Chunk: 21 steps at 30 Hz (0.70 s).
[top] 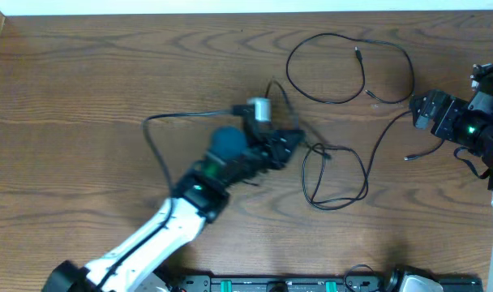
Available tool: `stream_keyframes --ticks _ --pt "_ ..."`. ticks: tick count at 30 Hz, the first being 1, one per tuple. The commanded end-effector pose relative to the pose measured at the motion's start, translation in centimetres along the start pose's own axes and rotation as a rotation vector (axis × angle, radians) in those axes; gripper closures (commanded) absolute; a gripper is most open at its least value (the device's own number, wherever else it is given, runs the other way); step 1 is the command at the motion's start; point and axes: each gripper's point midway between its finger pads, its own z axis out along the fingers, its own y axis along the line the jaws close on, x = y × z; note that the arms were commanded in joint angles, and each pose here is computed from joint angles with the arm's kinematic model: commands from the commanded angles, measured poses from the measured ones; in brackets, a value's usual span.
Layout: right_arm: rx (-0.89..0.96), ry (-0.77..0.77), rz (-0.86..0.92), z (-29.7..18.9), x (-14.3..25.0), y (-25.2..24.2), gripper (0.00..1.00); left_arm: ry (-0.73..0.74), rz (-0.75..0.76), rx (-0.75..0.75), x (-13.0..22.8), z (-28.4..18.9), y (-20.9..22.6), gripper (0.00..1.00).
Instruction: Untangle cables
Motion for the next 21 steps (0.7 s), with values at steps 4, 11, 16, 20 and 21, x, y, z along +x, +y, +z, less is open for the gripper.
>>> stream_keyframes --ticks 4,11,16,20,21 --pt "0.003 -0.003 0.013 -0.3 0.1 -0.1 0.01 -0.082 0.035 -0.024 3.4 4.2 -0.4 0.92" --pt "0.005 0.004 0.015 -0.3 0.2 -0.1 0.01 -0.181 -0.066 -0.017 4.6 8.2 1.9 0.92" --pt "0.005 0.004 0.015 -0.3 0.2 -0.1 0.01 -0.13 -0.115 -0.006 6.1 12.2 2.3 0.92" --pt "0.01 0.004 0.015 -0.3 0.2 -0.2 0.01 -0.014 -0.102 0.021 8.1 14.9 1.4 0.91" --pt "0.02 0.002 0.015 -0.3 0.2 -0.4 0.01 0.032 -0.065 0.025 8.7 15.3 1.1 0.88"
